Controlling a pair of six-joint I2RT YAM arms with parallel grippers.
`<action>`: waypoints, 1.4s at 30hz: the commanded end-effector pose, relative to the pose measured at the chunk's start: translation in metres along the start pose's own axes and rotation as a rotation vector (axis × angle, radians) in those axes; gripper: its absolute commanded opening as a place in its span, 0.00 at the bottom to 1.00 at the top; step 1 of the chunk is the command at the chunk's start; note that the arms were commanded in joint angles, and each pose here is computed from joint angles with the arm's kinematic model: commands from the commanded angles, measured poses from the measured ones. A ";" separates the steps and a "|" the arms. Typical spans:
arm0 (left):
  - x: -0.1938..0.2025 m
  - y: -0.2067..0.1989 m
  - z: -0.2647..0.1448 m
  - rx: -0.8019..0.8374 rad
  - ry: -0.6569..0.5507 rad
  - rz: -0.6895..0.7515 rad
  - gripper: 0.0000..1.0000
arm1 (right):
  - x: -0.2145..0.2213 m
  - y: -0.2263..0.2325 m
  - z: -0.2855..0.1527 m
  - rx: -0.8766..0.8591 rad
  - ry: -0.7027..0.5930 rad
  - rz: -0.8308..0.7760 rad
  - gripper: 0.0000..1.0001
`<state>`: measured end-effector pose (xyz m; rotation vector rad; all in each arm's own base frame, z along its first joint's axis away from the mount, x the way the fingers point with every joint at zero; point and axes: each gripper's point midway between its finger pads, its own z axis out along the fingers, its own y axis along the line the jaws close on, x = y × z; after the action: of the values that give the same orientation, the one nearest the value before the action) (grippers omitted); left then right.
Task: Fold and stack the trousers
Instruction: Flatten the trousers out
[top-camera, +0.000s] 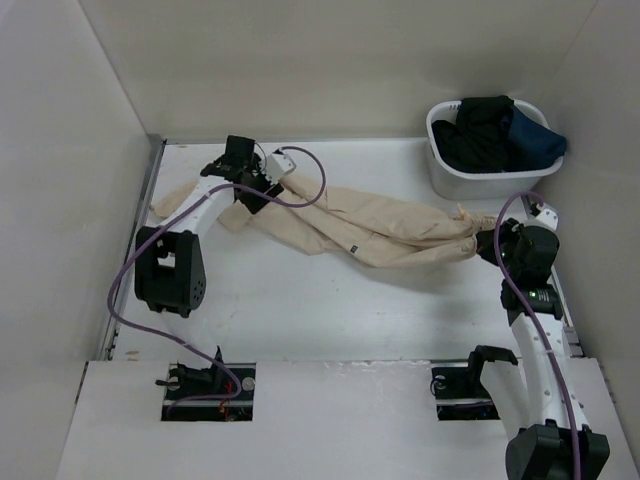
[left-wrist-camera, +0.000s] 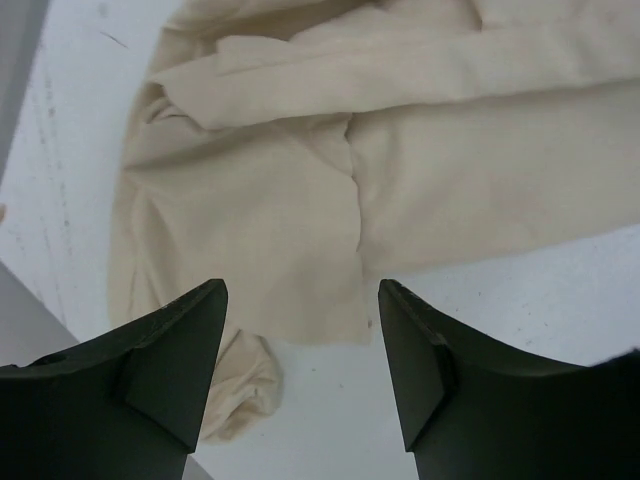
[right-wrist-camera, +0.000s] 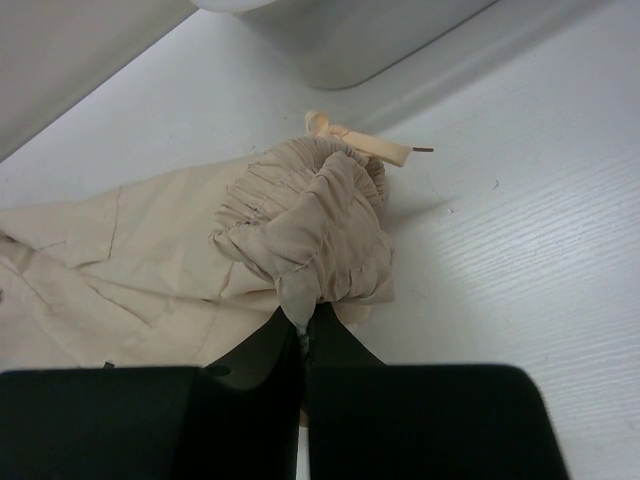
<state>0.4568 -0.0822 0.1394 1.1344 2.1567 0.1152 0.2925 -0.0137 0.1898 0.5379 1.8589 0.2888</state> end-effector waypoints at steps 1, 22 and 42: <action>0.030 0.025 0.027 -0.091 0.078 0.008 0.61 | -0.010 0.007 0.001 -0.030 -0.039 -0.008 0.02; 0.043 -0.020 0.067 0.057 0.114 -0.094 0.54 | -0.013 -0.060 -0.010 0.283 -0.064 0.148 0.68; 0.024 0.010 -0.066 -0.006 -0.104 -0.146 0.08 | 0.088 -0.095 0.009 0.516 0.036 0.719 1.00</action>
<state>0.4424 -0.0396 0.1426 0.9322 2.2190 0.0903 0.2333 -0.0557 0.0618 1.4962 1.8305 0.1742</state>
